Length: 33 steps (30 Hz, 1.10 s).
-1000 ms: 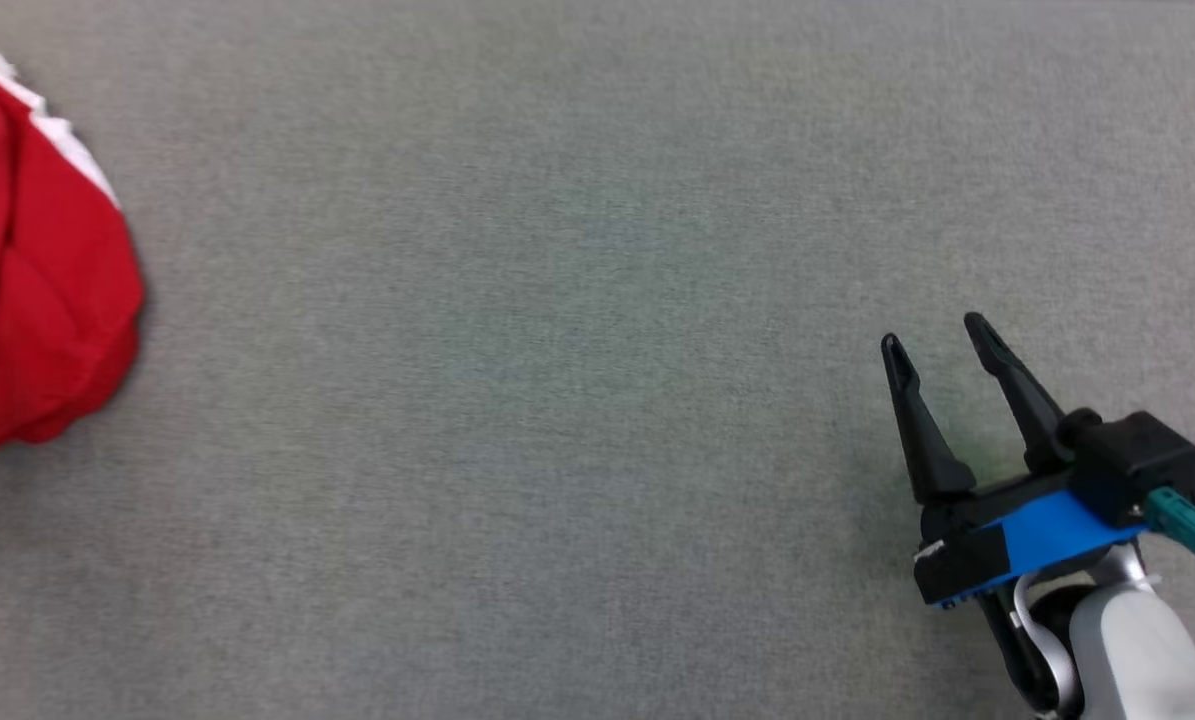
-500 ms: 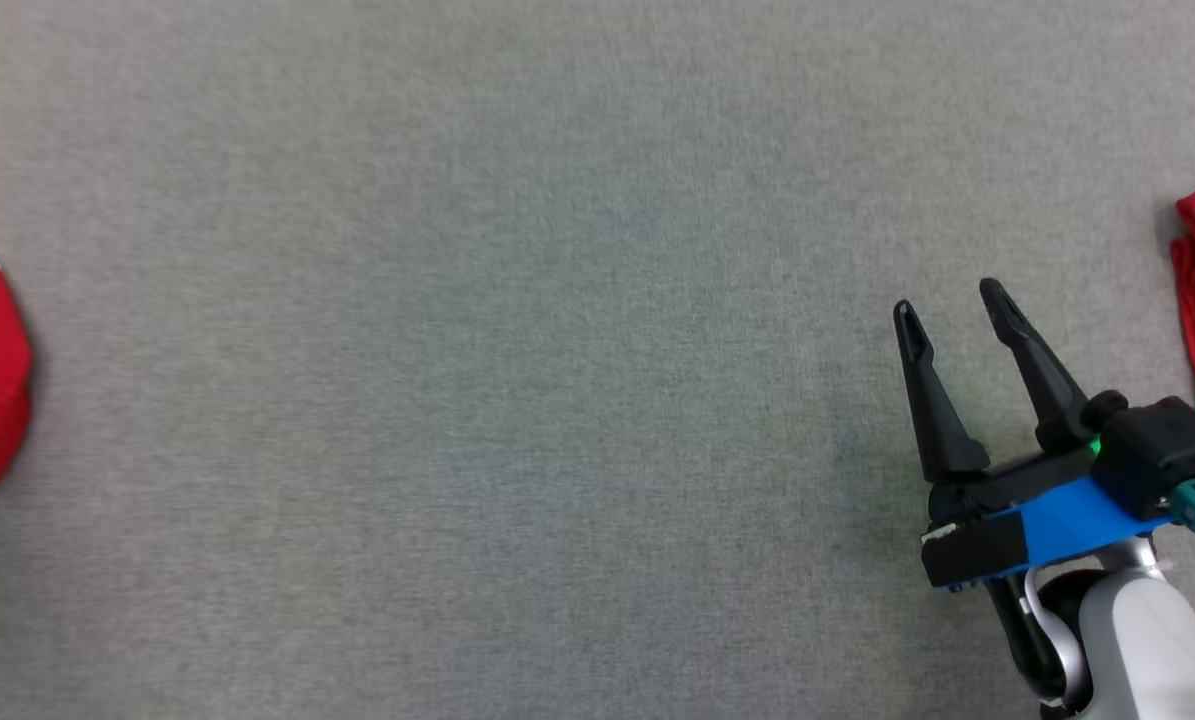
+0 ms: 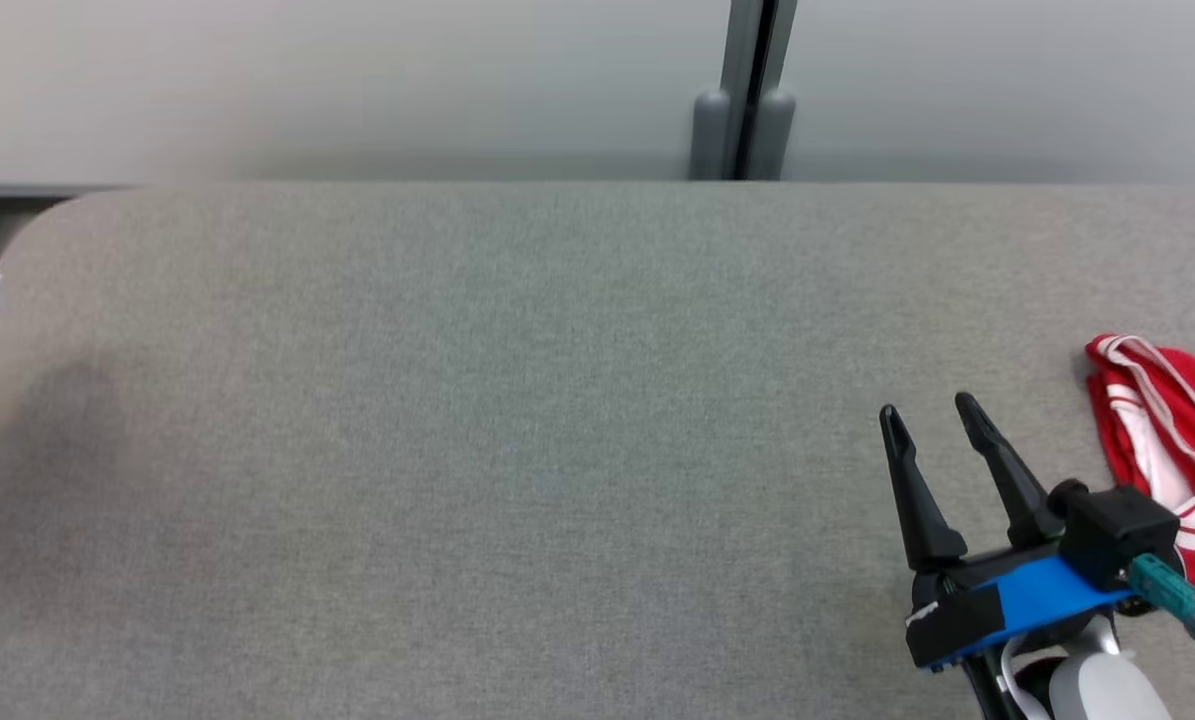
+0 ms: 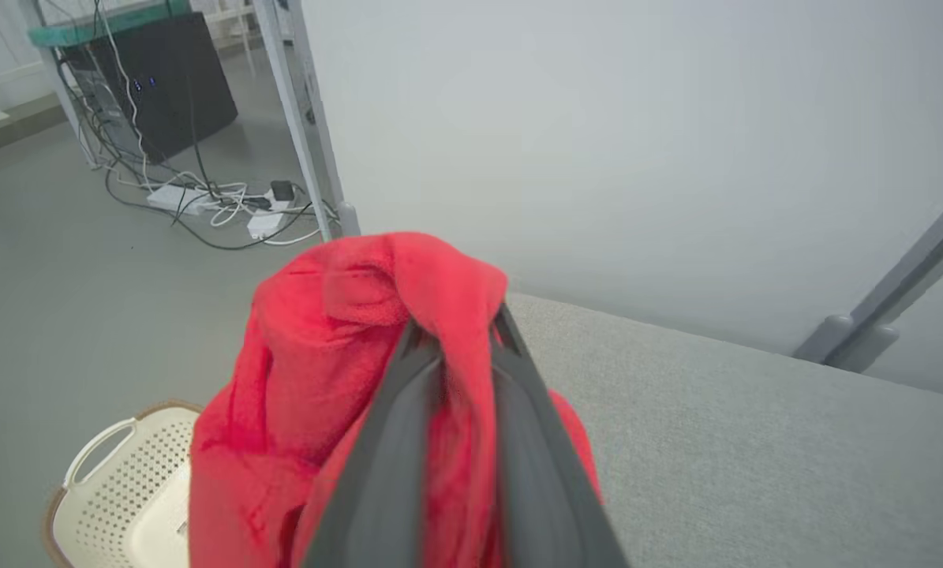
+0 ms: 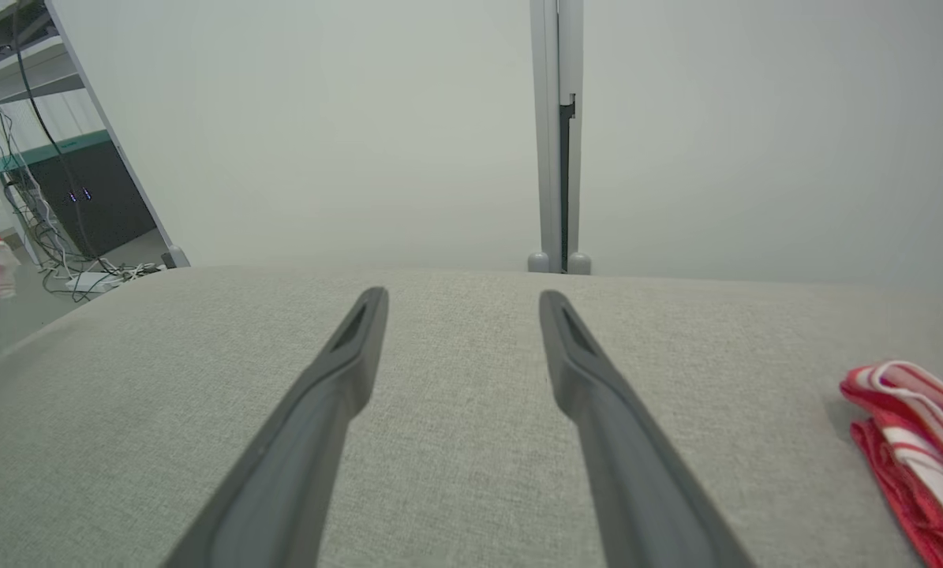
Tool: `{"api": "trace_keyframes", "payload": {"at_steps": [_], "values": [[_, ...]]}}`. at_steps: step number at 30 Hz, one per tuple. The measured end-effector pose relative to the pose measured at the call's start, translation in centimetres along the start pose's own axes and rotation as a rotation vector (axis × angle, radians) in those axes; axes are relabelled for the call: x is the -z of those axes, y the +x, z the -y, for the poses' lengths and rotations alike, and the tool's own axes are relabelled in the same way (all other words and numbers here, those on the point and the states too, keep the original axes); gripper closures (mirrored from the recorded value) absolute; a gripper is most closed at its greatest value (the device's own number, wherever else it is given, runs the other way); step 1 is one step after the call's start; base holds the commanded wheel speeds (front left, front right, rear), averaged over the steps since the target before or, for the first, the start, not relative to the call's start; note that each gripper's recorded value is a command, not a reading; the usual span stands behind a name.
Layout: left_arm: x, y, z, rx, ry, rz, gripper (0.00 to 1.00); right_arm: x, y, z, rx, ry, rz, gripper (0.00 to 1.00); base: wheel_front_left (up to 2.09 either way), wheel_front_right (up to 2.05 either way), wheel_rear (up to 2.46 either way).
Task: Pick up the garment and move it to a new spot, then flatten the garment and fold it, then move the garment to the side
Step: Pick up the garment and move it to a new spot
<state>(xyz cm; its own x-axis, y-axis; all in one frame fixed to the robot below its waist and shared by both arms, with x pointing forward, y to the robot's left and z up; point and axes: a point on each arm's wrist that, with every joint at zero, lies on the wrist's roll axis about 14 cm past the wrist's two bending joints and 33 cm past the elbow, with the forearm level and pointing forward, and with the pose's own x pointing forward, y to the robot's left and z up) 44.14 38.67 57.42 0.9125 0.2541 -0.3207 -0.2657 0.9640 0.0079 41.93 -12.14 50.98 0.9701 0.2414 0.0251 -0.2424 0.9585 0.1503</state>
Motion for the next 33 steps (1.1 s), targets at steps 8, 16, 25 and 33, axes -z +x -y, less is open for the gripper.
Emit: {"api": "trace_keyframes", "payload": {"at_steps": [8, 16, 25, 33], "values": [[-8.5, -3.4, 11.4, 0.324, 0.102, 0.193, 1.0, -1.7, -2.6, 1.1, 0.054, 0.004, 0.041, 0.0, 0.0, 0.0, 0.0], [-8.0, -6.8, 26.7, 0.771, 0.211, 0.202, 1.0, -1.3, -4.1, 3.3, 0.132, -0.005, 0.022, 0.0, 0.0, 0.0, 0.0], [0.8, -8.9, 38.6, 1.152, 0.376, 0.034, 1.0, -1.0, -4.9, 5.9, 0.213, -0.004, 0.015, 0.0, 0.0, 0.0, 0.0], [11.0, -8.6, 40.8, 1.247, 0.581, -0.086, 0.65, -0.8, -5.8, 7.5, 0.267, -0.01, 0.016, 0.0, 0.0, 0.0, 0.0]]}}
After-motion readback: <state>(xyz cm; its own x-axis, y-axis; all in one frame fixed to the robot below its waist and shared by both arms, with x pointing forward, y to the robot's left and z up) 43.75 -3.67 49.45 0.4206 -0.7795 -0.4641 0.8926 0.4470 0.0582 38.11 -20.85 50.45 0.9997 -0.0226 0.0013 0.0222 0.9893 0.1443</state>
